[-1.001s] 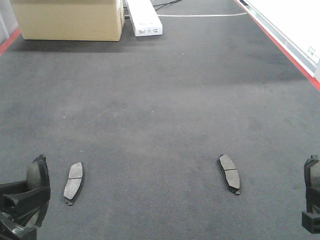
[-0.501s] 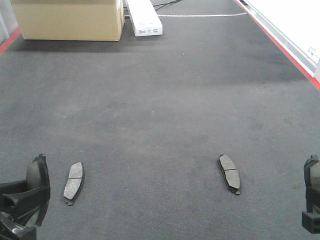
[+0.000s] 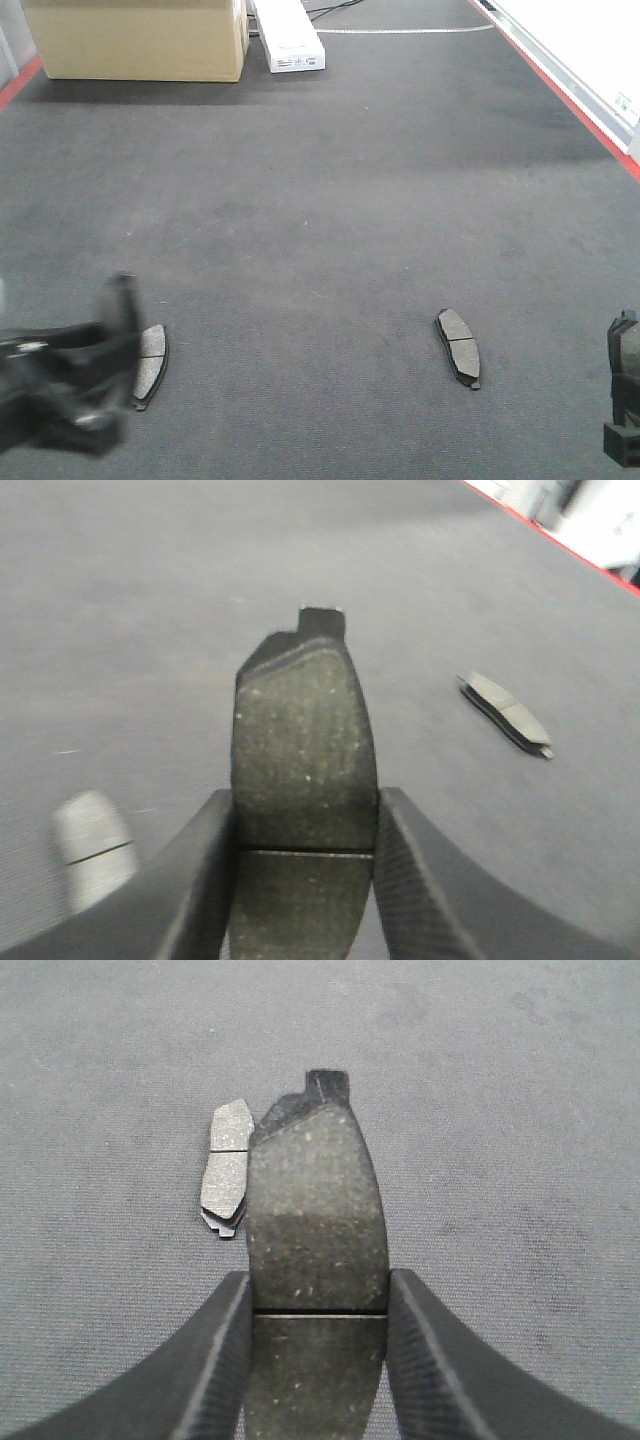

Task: Move and align brake pads A on conveyor
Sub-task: 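Swing the left gripper inward beside the pad nearest it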

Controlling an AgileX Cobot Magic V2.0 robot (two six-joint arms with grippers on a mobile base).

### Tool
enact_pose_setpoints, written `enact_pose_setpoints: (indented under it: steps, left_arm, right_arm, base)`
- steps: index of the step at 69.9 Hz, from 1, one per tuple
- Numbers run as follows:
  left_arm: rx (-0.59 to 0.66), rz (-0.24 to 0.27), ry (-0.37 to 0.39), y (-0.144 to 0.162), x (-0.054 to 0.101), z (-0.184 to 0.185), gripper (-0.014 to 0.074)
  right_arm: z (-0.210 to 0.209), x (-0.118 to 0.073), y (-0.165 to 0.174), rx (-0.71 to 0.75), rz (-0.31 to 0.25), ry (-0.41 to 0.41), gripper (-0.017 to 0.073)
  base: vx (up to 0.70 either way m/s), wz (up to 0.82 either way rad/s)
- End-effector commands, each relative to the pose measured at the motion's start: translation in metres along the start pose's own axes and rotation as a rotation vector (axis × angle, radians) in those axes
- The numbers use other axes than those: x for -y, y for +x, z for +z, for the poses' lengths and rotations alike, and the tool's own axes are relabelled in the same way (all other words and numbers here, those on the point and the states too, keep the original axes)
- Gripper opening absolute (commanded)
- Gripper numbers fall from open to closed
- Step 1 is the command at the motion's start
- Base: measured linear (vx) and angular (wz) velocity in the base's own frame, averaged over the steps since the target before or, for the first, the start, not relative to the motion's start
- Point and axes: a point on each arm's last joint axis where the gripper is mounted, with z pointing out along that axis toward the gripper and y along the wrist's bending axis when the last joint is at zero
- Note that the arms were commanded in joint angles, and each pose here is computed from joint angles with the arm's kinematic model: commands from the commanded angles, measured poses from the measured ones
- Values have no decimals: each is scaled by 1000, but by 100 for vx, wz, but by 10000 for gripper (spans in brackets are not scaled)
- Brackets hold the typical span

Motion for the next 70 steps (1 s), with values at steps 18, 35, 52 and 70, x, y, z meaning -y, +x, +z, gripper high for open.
enact_pose_setpoints:
  steps: [18, 35, 52, 70]
  left_arm:
    - [-168, -239, 69, -34, 41, 79, 160]
    - [-265, -435, -53, -35, 24, 140, 206]
    - [-312, -465, -145, -11, -2, 176, 230]
    - [-328, -404, -156, 3, -9, 194, 230]
  right_arm:
    - [-5, 0, -17, 117, -13, 4, 44]
    - [-5, 0, -17, 118, -13, 4, 44]
    - [-5, 0, -17, 118, -13, 4, 44]
    - [-5, 0, -17, 118, -13, 4, 44]
  base:
    - [0, 0]
    - [0, 0]
    - [0, 0]
    - [0, 0]
